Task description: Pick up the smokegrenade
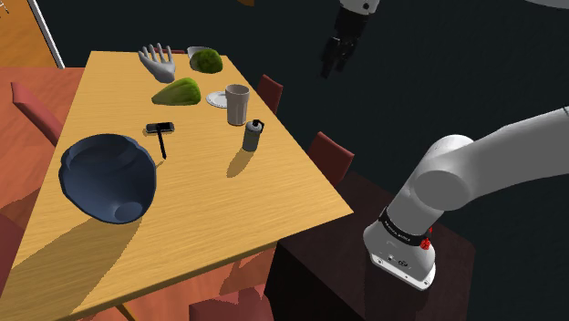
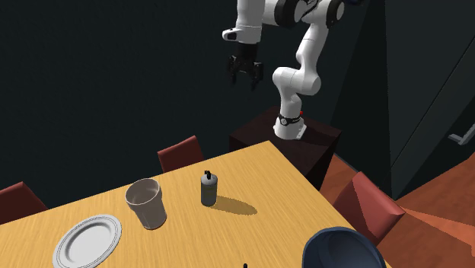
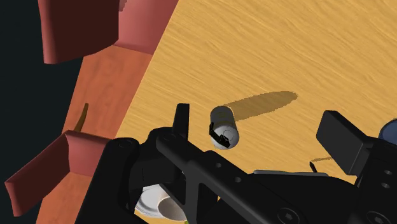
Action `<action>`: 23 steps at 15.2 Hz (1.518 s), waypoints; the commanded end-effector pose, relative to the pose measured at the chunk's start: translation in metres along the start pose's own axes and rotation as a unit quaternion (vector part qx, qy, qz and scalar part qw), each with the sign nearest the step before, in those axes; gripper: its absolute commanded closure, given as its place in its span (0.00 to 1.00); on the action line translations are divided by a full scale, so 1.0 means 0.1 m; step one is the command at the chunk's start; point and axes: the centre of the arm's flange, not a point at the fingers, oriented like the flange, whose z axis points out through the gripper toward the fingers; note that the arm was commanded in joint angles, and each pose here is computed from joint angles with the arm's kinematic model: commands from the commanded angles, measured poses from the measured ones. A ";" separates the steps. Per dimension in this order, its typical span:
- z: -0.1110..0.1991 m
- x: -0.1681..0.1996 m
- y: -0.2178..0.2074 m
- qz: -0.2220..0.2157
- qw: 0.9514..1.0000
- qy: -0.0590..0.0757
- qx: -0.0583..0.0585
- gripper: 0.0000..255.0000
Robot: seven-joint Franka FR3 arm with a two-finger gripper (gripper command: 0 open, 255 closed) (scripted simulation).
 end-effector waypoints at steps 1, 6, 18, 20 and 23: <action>0.22 0.15 -0.02 -0.002 1.000 0.002 0.001 0.00; 0.73 0.56 -0.06 -0.005 1.000 0.005 0.003 0.00; 1.94 1.56 -0.19 -0.015 1.000 0.013 0.009 0.00; 2.13 1.72 -0.22 -0.016 1.000 0.014 0.009 0.00; 2.43 1.97 -0.26 -0.019 1.000 0.016 0.011 0.00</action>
